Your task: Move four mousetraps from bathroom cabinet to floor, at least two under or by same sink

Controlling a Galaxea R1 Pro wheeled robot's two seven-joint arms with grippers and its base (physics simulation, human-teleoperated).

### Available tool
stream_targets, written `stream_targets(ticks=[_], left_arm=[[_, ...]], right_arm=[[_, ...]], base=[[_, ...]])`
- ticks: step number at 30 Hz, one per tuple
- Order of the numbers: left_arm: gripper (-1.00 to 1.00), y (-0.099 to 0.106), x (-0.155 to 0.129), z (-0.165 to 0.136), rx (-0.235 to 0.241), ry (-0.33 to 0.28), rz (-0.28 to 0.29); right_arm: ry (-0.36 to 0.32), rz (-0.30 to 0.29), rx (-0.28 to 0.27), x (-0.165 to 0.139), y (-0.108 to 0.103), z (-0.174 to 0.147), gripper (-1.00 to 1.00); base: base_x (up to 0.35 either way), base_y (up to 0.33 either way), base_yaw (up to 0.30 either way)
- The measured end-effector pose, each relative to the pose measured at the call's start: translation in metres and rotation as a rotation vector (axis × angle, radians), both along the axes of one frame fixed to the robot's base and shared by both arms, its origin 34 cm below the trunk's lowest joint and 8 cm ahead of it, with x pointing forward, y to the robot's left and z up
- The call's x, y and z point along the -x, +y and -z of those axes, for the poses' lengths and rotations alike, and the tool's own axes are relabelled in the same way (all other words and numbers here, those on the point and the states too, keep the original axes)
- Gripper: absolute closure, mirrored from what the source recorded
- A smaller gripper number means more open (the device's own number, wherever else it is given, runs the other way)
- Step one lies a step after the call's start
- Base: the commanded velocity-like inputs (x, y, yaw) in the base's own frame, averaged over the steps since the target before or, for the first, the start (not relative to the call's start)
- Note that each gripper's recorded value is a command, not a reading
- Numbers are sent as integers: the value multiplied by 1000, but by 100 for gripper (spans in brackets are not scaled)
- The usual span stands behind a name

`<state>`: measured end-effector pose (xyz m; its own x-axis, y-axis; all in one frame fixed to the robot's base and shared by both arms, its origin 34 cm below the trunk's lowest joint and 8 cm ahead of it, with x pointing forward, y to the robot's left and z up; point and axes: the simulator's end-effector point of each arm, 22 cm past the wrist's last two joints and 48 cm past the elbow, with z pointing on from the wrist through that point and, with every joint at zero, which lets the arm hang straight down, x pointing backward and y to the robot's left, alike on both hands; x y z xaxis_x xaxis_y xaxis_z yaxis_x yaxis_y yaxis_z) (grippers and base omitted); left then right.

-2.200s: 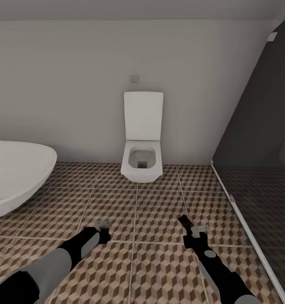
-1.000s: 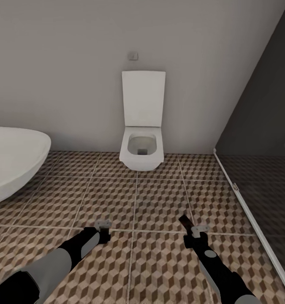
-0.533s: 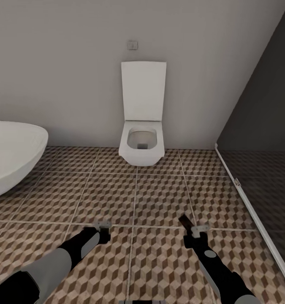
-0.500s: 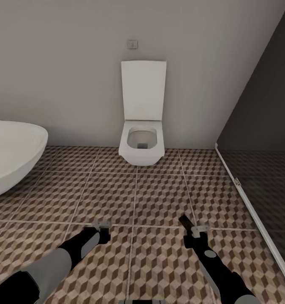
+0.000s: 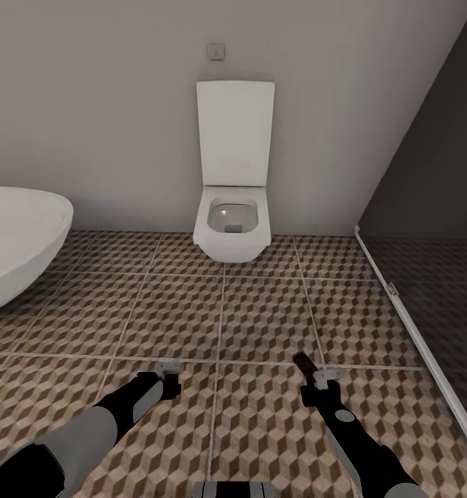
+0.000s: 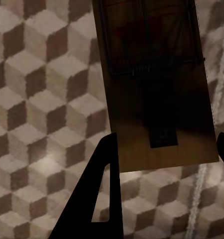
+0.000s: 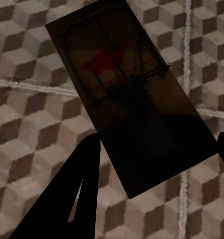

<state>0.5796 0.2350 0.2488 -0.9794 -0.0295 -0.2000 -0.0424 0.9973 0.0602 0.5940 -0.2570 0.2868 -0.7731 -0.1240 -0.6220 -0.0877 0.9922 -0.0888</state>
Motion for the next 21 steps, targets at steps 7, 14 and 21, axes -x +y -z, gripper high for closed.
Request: stream_targets(ticks=[7, 14, 21], left_arm=[[100, 0, 7, 21, 0, 11, 0], [100, 0, 11, 27, 0, 20, 1], [100, -14, 12, 28, 17, 21, 7]], right_arm=[[10, 0, 1, 7, 0, 21, 100], [20, -2, 1, 11, 0, 28, 100], [-23, -97, 0, -2, 31, 15, 100]], base=[[0, 0, 0], [0, 0, 0], [0, 0, 0]])
